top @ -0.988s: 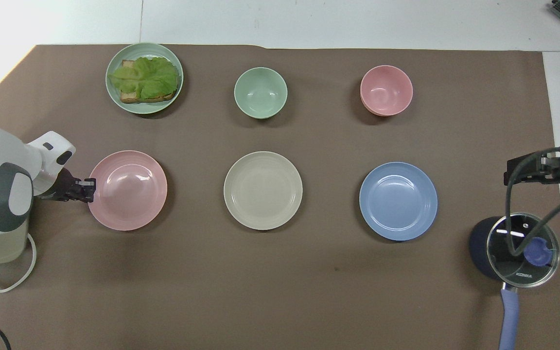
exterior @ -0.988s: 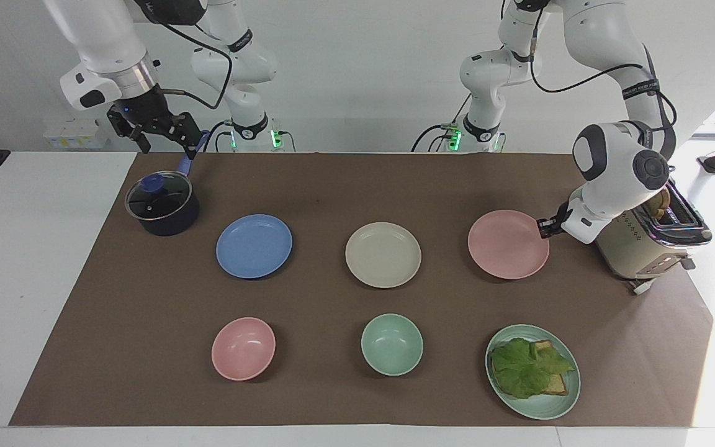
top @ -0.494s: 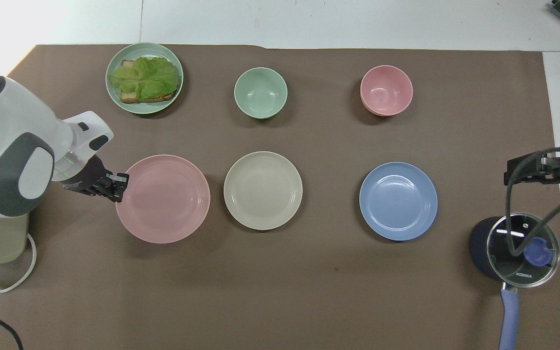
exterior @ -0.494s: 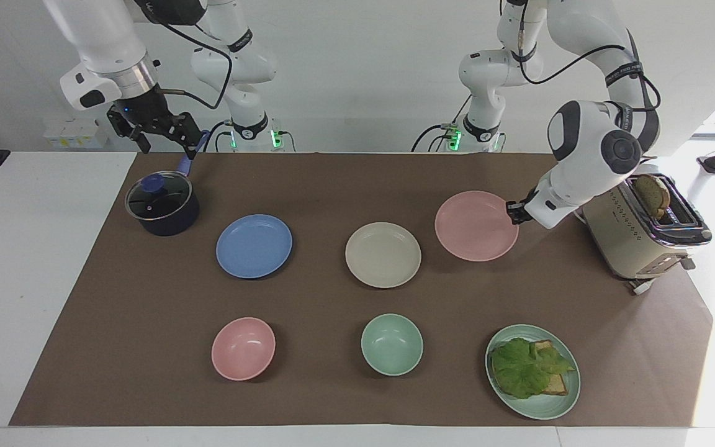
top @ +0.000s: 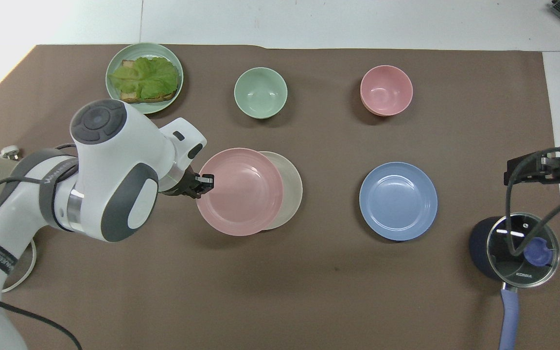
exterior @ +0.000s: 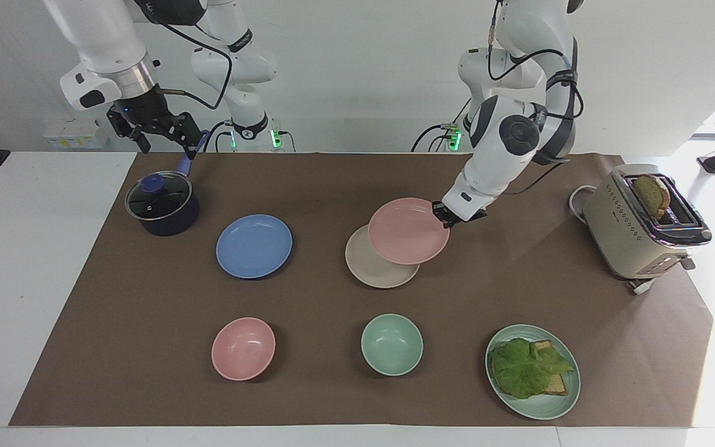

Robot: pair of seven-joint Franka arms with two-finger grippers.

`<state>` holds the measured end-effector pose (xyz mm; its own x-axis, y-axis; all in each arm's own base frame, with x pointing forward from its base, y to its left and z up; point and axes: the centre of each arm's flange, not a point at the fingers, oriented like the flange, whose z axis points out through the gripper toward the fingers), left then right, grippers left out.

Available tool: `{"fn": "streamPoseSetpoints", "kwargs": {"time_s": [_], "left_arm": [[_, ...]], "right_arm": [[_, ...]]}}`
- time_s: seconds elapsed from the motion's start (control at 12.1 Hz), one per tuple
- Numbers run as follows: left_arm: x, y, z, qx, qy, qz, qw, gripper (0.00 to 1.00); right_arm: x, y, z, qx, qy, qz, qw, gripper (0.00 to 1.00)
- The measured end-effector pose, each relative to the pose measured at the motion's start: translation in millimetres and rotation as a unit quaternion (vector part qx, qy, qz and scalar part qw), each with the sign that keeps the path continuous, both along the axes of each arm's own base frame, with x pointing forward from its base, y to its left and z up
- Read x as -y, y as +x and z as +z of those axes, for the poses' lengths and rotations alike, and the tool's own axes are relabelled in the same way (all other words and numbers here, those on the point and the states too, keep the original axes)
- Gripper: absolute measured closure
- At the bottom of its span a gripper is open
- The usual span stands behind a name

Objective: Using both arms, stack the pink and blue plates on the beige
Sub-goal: 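Slide the pink plate with the left gripper onto the beige plate, then release the pink plate and withdraw the left gripper while the right gripper reaches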

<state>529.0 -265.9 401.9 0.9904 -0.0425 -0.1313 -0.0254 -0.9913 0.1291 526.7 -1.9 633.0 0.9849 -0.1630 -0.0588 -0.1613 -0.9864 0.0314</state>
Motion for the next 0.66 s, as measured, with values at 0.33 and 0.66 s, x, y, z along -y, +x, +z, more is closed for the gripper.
{"fn": "streamPoseSetpoints", "kwargs": {"time_s": [0.33, 0.66], "left_arm": [[12.9, 5.7, -37.8, 0.012, -0.007, 0.006, 1.000, 0.95], [12.6, 7.9, -34.0, 0.019, -0.009, 0.008, 1.000, 0.47]], "right_arm": [[0.0, 0.0, 0.0, 0.000, 0.000, 0.000, 1.000, 0.00], [0.1, 0.0, 0.0, 0.000, 0.000, 0.000, 1.000, 0.00]]}}
